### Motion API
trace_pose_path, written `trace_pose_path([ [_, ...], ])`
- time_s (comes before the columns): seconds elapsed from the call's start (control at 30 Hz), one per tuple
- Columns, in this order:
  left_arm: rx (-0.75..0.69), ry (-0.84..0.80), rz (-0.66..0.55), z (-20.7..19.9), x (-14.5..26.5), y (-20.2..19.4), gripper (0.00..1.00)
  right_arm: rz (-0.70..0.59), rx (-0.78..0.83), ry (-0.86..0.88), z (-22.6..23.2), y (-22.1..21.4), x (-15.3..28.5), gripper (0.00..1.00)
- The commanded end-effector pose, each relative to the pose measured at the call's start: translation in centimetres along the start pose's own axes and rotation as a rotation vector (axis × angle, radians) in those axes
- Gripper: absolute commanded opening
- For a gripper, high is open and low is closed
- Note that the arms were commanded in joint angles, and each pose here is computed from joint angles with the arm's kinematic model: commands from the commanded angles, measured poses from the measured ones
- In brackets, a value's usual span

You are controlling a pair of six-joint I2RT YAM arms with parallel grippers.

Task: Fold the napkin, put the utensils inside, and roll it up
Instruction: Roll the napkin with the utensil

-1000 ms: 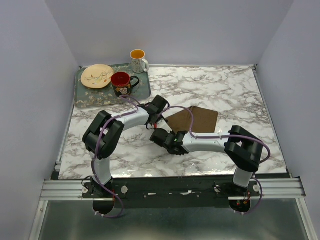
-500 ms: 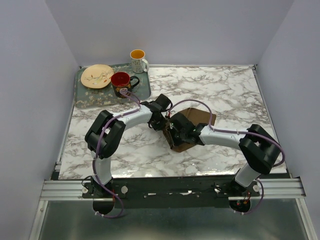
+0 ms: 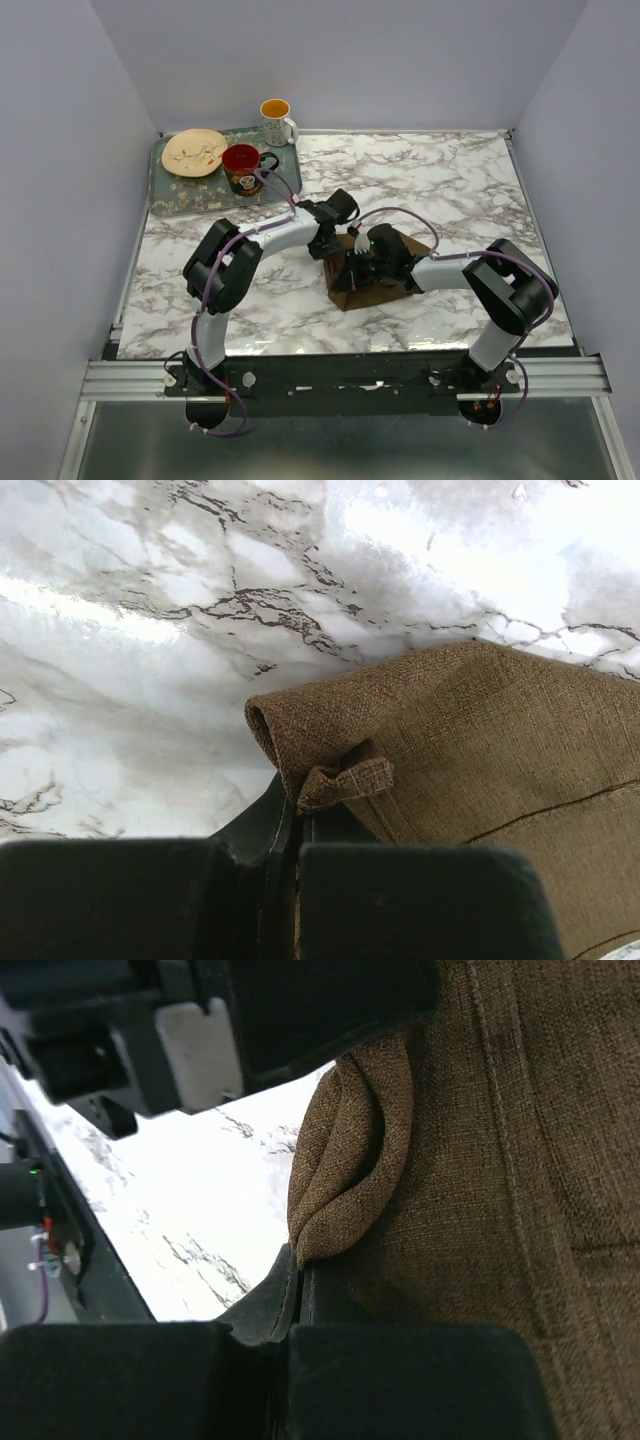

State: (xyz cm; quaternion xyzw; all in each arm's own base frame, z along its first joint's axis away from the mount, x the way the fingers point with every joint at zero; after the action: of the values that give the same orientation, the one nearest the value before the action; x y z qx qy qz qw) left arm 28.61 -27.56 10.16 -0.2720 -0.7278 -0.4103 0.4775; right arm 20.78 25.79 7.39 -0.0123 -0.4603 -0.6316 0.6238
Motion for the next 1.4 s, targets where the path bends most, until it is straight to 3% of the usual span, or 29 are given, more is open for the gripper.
trace_pose_path([
  [0.0,-0.021,0.014,-0.052,-0.9,-1.4,-0.7,0.0,0.072,-0.082,0.088,-1.3,-3.6,-0.3,0.01],
  [0.3,-0.124,-0.032,-0.092,-2.0,-0.3,-0.2,0.03,0.074,-0.095,0.096,-2.0,-4.0,0.1,0.0],
  [0.37,-0.16,-0.06,-0.105,-2.2,0.7,0.2,0.15,0.07,-0.101,0.097,-2.2,-3.9,0.3,0.0],
  [0.4,-0.17,-0.075,-0.115,-2.4,1.1,0.4,0.28,0.073,-0.104,0.098,-2.3,-4.0,0.3,0.01],
  [0.5,-0.2,-0.108,-0.145,-2.6,2.6,1.1,0.43,0.077,-0.107,0.104,-2.5,-4.0,0.4,0.01],
  [0.57,-0.203,-0.135,-0.154,-2.7,3.6,1.4,0.47,0.073,-0.116,0.107,-2.6,-4.0,0.4,0.0],
  [0.6,-0.215,-0.154,-0.144,-2.8,3.9,1.4,0.55,0.07,-0.118,0.109,-2.6,-3.8,0.4,0.01],
  [0.77,-0.239,-0.247,-0.148,-2.8,6.4,1.8,0.63,0.072,-0.124,0.113,-2.6,-3.8,0.5,0.01],
  [0.9,-0.267,-0.255,-0.151,-1.6,7.9,2.3,0.92,0.078,-0.125,0.135,-2.9,-3.7,0.6,0.01],
  [1.13,-0.206,-0.203,-0.116,2.3,8.2,2.1,0.94,0.081,-0.106,0.146,-3.2,-3.3,0.8,0.0],
  [1.37,-0.134,-0.169,-0.032,2.0,5.3,2.2,0.89,0.086,-0.094,0.145,-3.3,-2.8,0.9,0.01],
])
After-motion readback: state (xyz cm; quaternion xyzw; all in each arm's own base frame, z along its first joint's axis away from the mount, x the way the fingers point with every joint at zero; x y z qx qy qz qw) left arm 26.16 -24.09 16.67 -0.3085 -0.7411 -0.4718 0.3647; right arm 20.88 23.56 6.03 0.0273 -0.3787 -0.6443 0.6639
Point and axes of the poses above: each gripper's point midway between its finger pads, its own x axis back along the fingers, its own z axis along the line the jaws close on, y = z × x, the point moved 8 cm from there along x, back along the fingers, and after that the axes turned 5 degrees about x, right-handed, at the moved point
